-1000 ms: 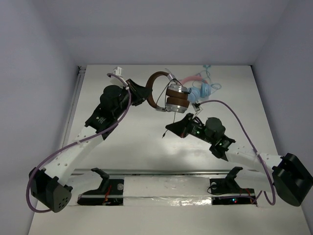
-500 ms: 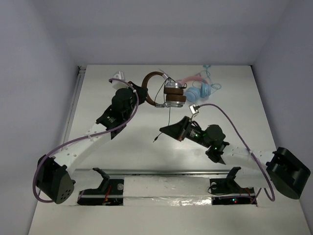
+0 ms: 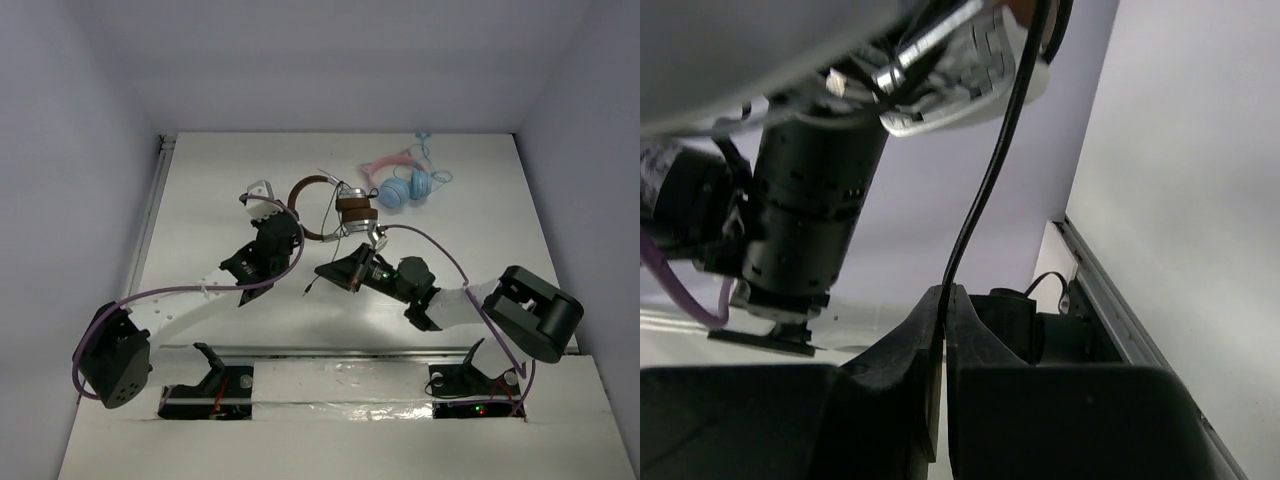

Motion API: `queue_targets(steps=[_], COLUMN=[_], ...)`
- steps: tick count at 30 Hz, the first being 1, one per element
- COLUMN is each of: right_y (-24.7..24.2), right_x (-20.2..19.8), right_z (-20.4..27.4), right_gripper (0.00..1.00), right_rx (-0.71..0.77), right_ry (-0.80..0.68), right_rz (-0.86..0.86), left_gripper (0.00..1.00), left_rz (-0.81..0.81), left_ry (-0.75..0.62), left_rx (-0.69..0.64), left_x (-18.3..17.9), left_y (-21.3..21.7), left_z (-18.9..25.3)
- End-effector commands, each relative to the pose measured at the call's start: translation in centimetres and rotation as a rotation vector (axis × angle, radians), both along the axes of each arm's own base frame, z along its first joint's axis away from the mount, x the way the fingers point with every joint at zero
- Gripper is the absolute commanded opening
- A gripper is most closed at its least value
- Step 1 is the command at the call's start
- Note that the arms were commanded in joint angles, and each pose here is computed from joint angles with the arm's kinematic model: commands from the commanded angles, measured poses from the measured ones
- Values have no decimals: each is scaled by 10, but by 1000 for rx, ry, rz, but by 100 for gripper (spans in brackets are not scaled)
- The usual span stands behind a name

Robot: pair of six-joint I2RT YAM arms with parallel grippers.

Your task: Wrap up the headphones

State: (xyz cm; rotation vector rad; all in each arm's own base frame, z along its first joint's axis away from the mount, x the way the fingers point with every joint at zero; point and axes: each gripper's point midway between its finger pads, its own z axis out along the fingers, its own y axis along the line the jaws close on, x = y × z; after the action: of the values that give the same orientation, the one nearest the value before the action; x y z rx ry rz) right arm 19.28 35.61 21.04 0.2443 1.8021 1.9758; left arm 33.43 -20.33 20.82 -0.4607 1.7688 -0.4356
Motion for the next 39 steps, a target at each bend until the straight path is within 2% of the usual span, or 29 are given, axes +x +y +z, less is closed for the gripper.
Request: queue_targets(steps=[1, 10, 12, 16, 17, 20, 23, 32, 39], right_y=[-33, -66, -63, -62, -57, -55, -59, -66, -81], right_x=[-27, -22, -13, -8, 1, 18, 31, 56, 83], right_z=[111, 127, 119, 129, 116, 115, 114, 98, 55], right_gripper=[5, 8, 8, 8, 8, 8, 9, 13, 16], right_rx=[439, 496, 436, 358, 284, 185, 127, 165, 149], right_ry=[-244, -192, -152, -166, -131, -107, -80, 49, 176], right_rz=[10, -124, -162, -201, -229, -309, -384, -495, -655], left_gripper=[0, 0, 0, 0, 0, 0, 0, 0, 0], left_rz=[74, 114, 130, 135, 127, 123, 104, 25, -12], left_ry=[-77, -31, -29, -23, -23, -3, 17, 21, 16], left_rx=[-29, 30, 41, 100, 113, 161, 199, 222, 247], left_x=[-3, -19, -19, -24, -27, -34, -43, -66, -80], left_y=[13, 32, 35, 32, 28, 25, 20, -1, -11], left_z=[18, -15, -16, -19, -21, -33, -47, -49, -47])
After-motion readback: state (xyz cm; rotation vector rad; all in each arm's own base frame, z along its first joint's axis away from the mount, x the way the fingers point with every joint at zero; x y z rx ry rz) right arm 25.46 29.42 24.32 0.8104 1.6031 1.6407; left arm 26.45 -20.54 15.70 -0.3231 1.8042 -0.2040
